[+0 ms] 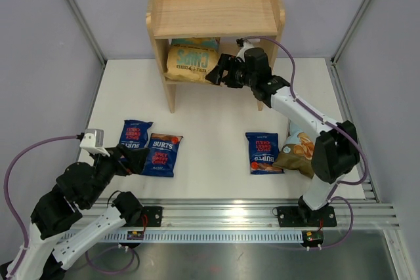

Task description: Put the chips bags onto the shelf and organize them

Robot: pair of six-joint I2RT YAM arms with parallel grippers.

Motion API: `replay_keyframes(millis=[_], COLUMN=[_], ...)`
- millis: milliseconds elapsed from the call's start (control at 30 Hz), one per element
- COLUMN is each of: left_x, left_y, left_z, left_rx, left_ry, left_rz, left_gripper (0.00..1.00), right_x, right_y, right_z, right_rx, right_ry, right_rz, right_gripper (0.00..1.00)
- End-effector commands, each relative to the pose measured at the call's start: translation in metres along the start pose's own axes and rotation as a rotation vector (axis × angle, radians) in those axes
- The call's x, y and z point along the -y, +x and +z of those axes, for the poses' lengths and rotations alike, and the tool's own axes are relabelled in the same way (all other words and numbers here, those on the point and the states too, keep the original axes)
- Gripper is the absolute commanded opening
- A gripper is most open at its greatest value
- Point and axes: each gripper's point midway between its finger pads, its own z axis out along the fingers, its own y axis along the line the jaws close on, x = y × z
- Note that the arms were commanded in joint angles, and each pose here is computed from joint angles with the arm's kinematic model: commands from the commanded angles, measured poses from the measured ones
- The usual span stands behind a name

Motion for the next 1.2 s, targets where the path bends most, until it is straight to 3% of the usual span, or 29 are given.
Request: replay_keyframes(millis=[0,33,233,467,600,733,900,1133,1167], left_x=[0.009,0.009,0.017,0.042,0.087,0.138,0.211,0.29,0.29], left_y=[-0.007,-0.006,-0.001,0.009,0.024,0.052,0.07,0.108,0.135], left_z=[0.004,0.006,0.016,0.034,0.063,0.096,0.13,0.192,0.211], left_rx=[0.012,-0.001,-0.06,-0.143,-0.204,-0.301,-0.352,-0.426,-0.482], left_ry=[0.025,0.017,0.023,0.088,0.245,0.427,0.622,0.676,0.648], left_rz=[0.012,0.022,0.061,0.074,0.033,-0.02,-0.05,-0.037,-0.03], left_gripper=[0.99,0.99,0.99,0.99,0.99,0.99,0.99,0.99,0.99], right_x=[-0.021,-0.018,-0.008,0.02,0.024,0.046,0.042,0.029,0.025], right_y=[-0.034,-0.033,-0.023,0.029,0.054,0.057,0.057,0.061,0.06], right_z=[-0.048,-0.051,-0.098,-0.172,-0.226,-0.279,-0.34,-0.388,-0.394], right_rx=[0.113,0.115,0.119,0.062,0.041,0.14,0.238,0.271,0.283], right_ry=[0.013,0.031,0.116,0.221,0.26,0.407,0.434,0.402,0.388], right_rz=[-0.07,-0.074,-0.109,-0.124,-0.098,-0.055,-0.033,-0.052,-0.052], right_gripper=[0.93,0.99,0.99,0.99,0.99,1.0,0.99,1.0,0.99])
